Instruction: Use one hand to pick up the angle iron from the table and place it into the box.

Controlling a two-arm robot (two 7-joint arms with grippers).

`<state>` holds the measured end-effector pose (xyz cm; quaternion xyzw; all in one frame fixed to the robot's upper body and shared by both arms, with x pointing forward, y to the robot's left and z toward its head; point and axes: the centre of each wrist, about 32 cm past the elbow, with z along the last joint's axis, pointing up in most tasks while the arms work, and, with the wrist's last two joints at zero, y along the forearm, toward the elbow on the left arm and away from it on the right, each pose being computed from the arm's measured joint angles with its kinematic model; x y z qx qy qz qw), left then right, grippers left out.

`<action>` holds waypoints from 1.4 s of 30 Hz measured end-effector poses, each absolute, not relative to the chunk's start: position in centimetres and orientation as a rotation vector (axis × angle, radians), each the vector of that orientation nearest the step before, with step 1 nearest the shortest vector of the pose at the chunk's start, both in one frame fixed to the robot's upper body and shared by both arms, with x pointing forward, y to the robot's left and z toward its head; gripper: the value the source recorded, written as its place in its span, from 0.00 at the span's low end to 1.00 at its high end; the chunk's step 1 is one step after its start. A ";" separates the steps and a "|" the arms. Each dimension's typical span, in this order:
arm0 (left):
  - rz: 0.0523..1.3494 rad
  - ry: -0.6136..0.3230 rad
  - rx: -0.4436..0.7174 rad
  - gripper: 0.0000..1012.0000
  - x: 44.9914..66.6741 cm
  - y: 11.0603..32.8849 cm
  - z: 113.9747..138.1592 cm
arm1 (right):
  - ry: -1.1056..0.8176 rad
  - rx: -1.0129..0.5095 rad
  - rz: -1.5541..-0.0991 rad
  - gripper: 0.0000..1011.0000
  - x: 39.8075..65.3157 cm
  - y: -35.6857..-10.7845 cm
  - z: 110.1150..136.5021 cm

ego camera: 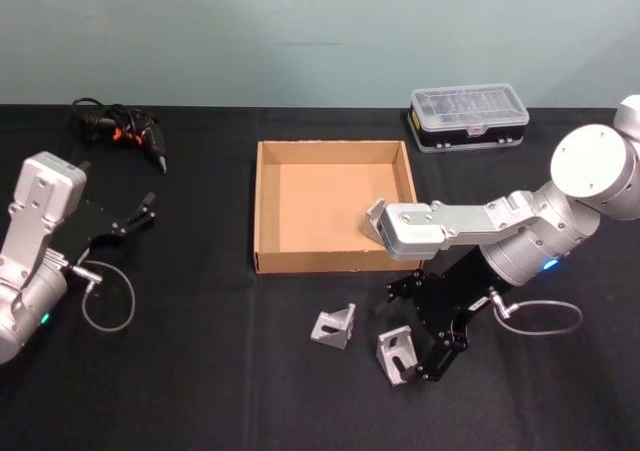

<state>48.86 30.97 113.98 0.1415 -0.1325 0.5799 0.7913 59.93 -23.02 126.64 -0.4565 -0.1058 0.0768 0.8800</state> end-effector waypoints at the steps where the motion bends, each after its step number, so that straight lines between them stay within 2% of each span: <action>1: 1.248 -0.285 0.304 0.99 48.9 31.0 114.0 | -0.221 -0.952 0.159 0.99 60.0 -23.0 126.6; 8: 1.248 -0.285 0.304 0.99 48.9 31.0 114.0 | -0.219 -0.943 0.155 0.85 60.1 -23.0 126.4; 14: 1.248 -0.285 0.305 0.99 48.9 31.0 114.0 | -0.221 -0.938 0.154 0.64 60.2 -23.1 126.3; 15: 1.248 -0.285 0.304 0.99 48.9 31.0 114.0 | -0.220 -0.937 0.153 0.64 60.1 -23.1 126.3; 18: 1.248 -0.285 0.304 0.99 48.9 31.0 114.0 | -0.220 -0.938 0.150 0.53 60.1 -23.2 126.3; 19: 1.248 -0.285 0.304 0.99 48.9 31.0 114.0 | -0.220 -0.938 0.150 0.53 60.1 -23.2 126.2; 24: 1.248 -0.285 0.305 0.99 48.9 31.0 114.0 | -0.220 -0.937 0.151 0.33 60.0 -23.2 126.0; 26: 1.248 -0.285 0.305 0.99 48.9 31.0 114.0 | -0.221 -0.937 0.151 0.30 60.0 -23.2 126.0; 28: 1.248 -0.285 0.304 0.99 48.9 31.0 114.0 | -0.222 -0.935 0.149 0.20 60.0 -23.3 125.9; 29: 1.248 -0.285 0.304 0.99 48.9 31.0 114.0 | -0.223 -0.935 0.149 0.20 60.0 -23.3 125.9; 31: 1.248 -0.285 0.304 0.99 48.9 31.0 114.0 | -0.224 -0.934 0.149 0.11 60.0 -23.3 125.9; 34: 1.248 -0.285 0.304 0.99 48.9 31.0 114.0 | -0.226 -0.931 0.146 0.08 60.0 -23.3 125.9; 42: 1.248 -0.285 0.305 0.99 48.9 31.0 114.0 | -0.231 -0.929 0.141 0.08 59.9 -23.2 125.9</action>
